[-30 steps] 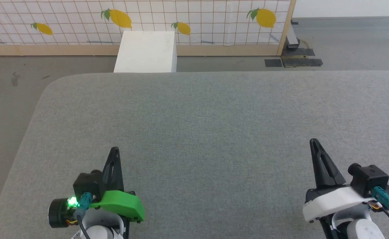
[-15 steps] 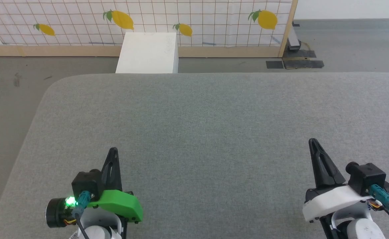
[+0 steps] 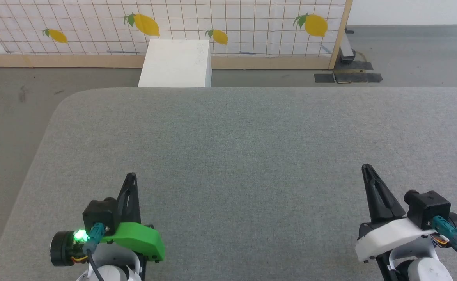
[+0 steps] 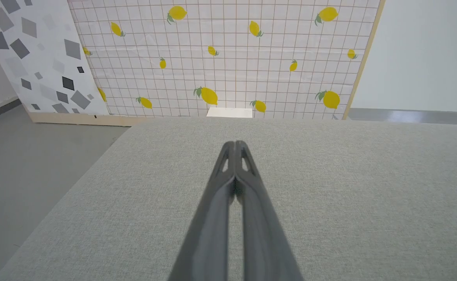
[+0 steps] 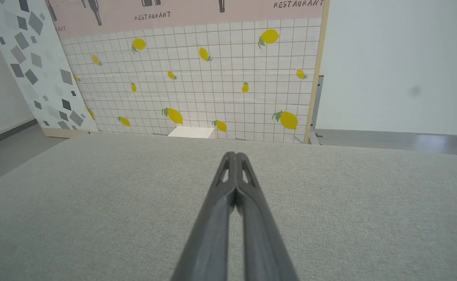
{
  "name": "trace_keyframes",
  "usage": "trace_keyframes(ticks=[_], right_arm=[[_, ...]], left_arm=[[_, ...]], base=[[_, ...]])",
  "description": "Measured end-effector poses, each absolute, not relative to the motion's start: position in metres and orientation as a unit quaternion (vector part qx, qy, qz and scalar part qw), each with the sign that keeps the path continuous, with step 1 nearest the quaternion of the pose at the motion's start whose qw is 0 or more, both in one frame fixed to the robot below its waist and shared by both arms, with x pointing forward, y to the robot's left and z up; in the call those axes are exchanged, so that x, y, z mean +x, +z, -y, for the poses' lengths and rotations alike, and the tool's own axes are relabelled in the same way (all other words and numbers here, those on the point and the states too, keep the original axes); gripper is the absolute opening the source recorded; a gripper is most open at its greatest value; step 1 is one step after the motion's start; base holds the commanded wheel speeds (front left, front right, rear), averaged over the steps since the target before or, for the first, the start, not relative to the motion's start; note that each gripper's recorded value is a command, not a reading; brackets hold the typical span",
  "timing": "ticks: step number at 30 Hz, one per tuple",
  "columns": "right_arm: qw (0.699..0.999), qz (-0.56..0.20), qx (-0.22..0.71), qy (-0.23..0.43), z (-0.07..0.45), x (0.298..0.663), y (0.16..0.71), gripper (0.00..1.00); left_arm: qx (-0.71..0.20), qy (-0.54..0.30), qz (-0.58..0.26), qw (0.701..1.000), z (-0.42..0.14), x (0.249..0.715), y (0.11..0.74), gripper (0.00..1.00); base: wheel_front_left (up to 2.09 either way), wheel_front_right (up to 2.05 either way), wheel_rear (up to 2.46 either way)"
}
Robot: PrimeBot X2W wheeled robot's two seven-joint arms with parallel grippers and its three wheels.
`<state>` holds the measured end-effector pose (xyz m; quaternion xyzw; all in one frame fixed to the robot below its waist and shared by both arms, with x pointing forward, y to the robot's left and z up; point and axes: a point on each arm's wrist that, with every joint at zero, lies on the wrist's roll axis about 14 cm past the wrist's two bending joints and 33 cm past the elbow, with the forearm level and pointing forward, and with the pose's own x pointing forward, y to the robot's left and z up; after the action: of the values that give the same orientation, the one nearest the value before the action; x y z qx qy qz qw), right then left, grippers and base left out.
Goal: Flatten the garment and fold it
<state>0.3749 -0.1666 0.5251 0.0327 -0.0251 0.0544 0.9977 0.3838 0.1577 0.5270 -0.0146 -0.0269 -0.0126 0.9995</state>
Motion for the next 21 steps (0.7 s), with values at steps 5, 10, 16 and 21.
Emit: trace_keyframes(ticks=[5,10,16,21], right_arm=[[0.998,0.023,0.027,0.056,0.1656,0.3748,0.5255,0.0],[0.998,0.02,0.022,0.057,0.1649,0.3744,0.5255,0.0],[0.998,0.016,0.013,0.06,0.1636,0.3741,0.5258,0.0],[0.998,0.014,0.008,0.061,0.1628,0.3743,0.5266,0.0]], left_arm=[[-0.011,-0.012,0.026,1.0,-0.1595,0.3834,0.5283,0.0],[-0.008,-0.011,0.022,1.0,-0.1614,0.3823,0.5274,0.0],[-0.005,-0.008,0.019,1.0,-0.165,0.3807,0.5278,0.0],[-0.001,-0.008,0.018,1.0,-0.1662,0.3802,0.5292,0.0]], base=[[0.0,0.0,0.0],[0.0,0.0,0.0],[0.0,0.0,0.0],[0.0,0.0,0.0]])
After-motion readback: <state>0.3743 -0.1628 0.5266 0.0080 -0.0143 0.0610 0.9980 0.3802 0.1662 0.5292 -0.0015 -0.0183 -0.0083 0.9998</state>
